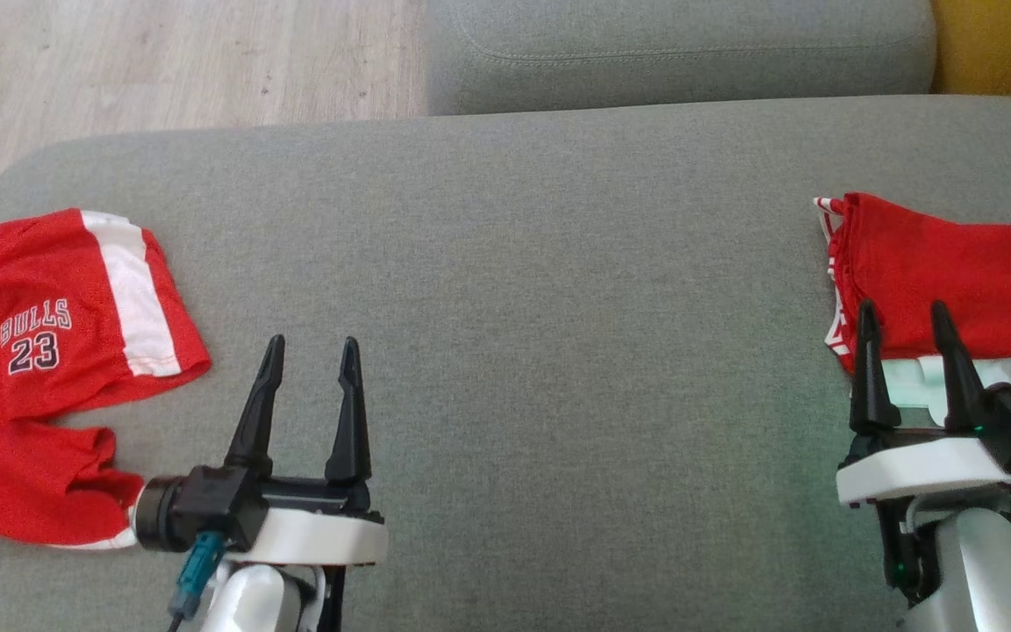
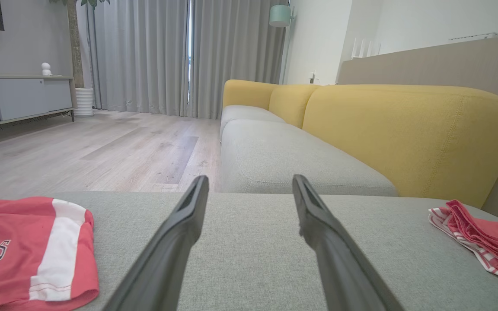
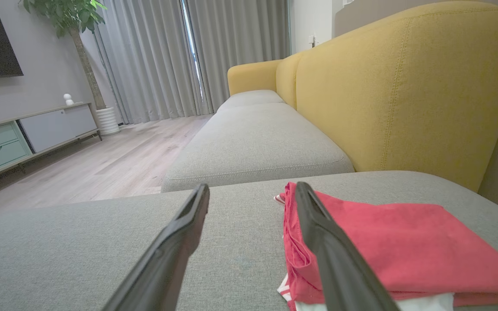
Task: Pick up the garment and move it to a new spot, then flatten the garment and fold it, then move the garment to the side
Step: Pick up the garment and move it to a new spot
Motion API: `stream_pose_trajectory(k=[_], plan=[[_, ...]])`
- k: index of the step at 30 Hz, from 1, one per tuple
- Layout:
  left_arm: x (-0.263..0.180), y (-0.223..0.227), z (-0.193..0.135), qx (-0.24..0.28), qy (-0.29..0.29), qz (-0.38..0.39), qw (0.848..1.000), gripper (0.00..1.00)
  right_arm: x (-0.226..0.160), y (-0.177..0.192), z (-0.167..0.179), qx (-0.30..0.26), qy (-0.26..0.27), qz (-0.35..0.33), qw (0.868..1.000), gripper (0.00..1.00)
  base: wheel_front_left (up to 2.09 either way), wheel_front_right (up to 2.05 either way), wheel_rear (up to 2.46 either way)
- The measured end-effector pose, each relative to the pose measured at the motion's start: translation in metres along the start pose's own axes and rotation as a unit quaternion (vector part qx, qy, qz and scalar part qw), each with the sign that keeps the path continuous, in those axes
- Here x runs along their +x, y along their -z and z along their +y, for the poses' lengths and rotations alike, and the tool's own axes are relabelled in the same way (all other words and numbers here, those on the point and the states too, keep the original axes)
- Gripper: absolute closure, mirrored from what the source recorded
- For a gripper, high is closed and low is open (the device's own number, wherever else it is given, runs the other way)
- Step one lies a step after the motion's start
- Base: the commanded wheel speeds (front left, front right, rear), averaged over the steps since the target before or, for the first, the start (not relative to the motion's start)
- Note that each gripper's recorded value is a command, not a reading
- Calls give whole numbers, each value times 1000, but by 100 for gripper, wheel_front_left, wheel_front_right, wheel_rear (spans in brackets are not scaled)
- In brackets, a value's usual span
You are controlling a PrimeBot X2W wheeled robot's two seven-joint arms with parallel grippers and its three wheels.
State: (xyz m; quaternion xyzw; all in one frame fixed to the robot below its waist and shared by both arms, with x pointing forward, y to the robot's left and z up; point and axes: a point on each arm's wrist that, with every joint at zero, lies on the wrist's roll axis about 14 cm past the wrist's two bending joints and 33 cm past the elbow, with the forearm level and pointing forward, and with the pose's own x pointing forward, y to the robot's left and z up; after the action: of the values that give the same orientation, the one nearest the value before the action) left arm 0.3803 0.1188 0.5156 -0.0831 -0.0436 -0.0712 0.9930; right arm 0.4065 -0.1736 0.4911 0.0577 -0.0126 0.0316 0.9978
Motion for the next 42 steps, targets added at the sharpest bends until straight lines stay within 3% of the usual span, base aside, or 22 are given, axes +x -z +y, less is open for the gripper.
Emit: stream_pose_trajectory(k=[42], plan=[[3,3,1,-1,0,3,1000,0,2,6,0,0,0,8,1000,0,0,0,0]])
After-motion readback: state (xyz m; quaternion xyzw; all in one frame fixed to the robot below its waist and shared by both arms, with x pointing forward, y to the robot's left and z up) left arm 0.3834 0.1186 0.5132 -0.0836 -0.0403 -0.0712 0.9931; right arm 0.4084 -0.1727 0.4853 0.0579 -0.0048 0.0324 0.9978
